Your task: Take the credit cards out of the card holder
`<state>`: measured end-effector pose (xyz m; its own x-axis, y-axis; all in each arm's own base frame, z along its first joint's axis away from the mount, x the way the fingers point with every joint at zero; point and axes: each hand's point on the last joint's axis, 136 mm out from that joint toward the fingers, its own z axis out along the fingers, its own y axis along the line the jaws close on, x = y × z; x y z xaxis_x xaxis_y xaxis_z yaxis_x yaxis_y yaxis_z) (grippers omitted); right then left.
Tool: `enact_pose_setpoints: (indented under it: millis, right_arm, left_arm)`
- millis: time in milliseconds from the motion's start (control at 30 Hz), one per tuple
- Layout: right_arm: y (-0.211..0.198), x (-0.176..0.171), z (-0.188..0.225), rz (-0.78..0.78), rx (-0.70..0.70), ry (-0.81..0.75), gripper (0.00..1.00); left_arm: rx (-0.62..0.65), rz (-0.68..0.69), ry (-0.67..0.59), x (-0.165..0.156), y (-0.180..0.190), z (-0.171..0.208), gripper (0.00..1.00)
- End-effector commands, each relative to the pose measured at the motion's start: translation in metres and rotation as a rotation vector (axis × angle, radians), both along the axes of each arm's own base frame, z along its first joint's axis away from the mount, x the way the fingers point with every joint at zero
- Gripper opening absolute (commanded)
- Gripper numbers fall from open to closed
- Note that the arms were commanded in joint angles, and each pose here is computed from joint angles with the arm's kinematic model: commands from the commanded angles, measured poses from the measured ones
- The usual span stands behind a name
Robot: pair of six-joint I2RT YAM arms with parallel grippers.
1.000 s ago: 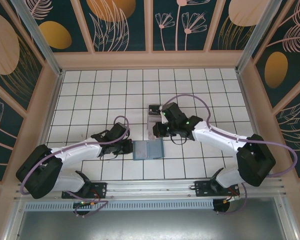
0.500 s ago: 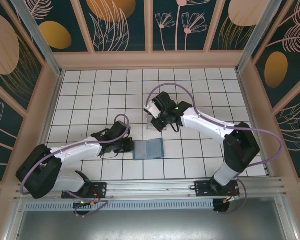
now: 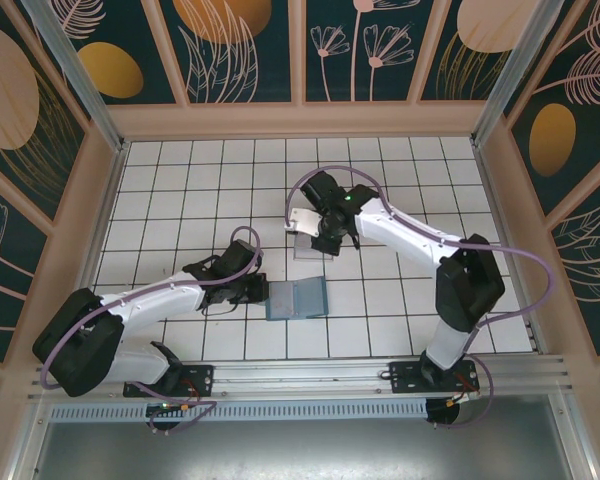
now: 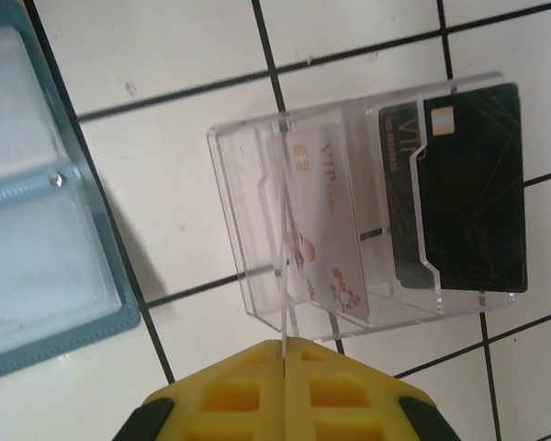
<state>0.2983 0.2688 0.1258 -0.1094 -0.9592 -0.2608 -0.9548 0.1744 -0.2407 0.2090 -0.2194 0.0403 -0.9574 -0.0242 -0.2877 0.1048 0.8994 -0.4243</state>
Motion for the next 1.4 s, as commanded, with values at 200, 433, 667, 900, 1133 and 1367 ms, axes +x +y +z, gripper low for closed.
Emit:
enact_pose_setpoints:
  millis: [200,433,667,900,1133,1367]
  right_arm:
    - [-0.017,0.019,-0.011,0.06,-0.163,-0.013,0.0]
    - [-0.01,0.023,-0.003,0.083,-0.159,0.004,0.0]
    - [-0.009,0.03,0.009,0.098,-0.154,-0.05,0.0]
    - [-0.006,0.034,-0.008,0.124,-0.154,-0.042,0.0]
    - [-0.003,0.026,-0.026,0.136,-0.149,0.02,0.0]
    - [0.006,0.013,-0.035,0.162,-0.156,0.064,0.0]
  left_arm:
    - [0.015,-0.012,-0.004,0.002,-0.001,0.002,0.11]
    - [0.016,-0.007,-0.001,0.0,0.0,0.002,0.12]
    - [0.017,-0.006,0.0,0.001,0.0,0.002,0.11]
    - [0.017,-0.001,-0.003,0.001,0.002,0.003,0.11]
    - [0.02,0.002,-0.002,-0.001,0.004,0.003,0.11]
    - [0.021,0.004,-0.002,-0.002,0.004,0.003,0.12]
